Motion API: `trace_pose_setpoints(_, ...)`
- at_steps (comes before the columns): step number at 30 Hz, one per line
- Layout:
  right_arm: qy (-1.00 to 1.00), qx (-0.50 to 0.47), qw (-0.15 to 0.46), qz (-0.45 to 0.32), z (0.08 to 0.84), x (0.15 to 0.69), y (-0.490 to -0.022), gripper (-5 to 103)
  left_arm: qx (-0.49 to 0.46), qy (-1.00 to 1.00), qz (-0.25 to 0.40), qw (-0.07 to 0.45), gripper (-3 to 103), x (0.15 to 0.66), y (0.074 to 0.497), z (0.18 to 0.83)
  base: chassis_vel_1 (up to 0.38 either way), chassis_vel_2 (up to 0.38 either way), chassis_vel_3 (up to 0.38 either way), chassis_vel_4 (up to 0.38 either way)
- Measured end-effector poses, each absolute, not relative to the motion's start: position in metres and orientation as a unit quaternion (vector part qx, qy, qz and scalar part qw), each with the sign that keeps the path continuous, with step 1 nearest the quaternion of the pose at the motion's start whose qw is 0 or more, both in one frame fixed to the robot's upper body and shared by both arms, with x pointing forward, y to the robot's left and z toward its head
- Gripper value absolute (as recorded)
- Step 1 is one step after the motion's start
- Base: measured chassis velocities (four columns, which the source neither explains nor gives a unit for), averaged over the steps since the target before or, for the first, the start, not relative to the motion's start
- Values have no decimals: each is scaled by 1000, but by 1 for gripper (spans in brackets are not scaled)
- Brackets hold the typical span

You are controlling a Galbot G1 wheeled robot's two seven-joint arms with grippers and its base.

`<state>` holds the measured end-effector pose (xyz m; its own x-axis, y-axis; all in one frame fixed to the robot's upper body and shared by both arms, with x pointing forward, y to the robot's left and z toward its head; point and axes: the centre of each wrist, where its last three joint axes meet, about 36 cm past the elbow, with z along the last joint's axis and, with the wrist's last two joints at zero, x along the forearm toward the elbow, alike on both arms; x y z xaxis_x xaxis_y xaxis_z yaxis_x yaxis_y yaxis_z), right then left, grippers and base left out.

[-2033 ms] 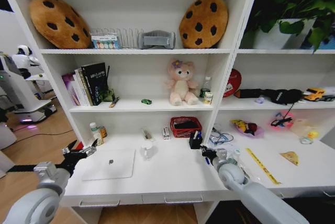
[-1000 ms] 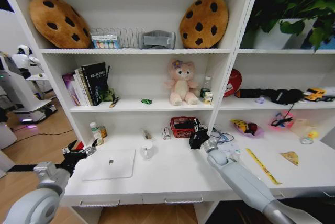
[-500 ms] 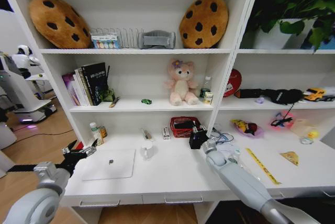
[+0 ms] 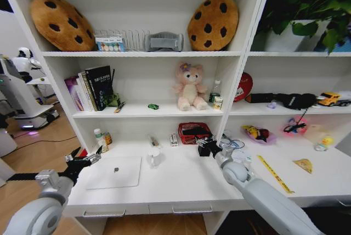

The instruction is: Organize the objects on the table.

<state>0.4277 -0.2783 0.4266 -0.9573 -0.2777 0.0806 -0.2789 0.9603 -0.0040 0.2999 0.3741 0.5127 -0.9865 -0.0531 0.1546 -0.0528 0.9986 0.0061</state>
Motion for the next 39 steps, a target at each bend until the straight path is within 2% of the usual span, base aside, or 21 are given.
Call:
trace_pose_setpoints(7, -993, 109, 36, 12, 454, 382, -259, 100, 26, -997, -1, 78, 100, 300, 374, 513, 0, 0, 0, 0)
trace_pose_setpoints(11, -996, 77, 34, 42, 461, 354, -286, 100, 27, -997, -1, 78, 100, 300, 374, 513, 0, 0, 0, 0)
trace_pose_setpoints(17, -998, 32, 29, 47, 472, 324, -321, 100, 26, -997, -1, 78, 100, 300, 374, 513, 0, 0, 0, 0)
trace_pose_setpoints(19, -998, 26, 31, 46, 473, 318, -324, 100, 26, -997, -1, 78, 100, 300, 374, 513, 0, 0, 0, 0)
trace_pose_setpoints(28, -997, 3, 69, 19, 494, 231, -323, 100, 26, -997, -1, 78, 100, 300, 374, 513, 0, 0, 0, 0)
trace_pose_setpoints(39, -999, -5, 44, 8, 495, 219, -323, 100, 26, -997, -1, 78, 100, 300, 374, 513, 0, 0, 0, 0)
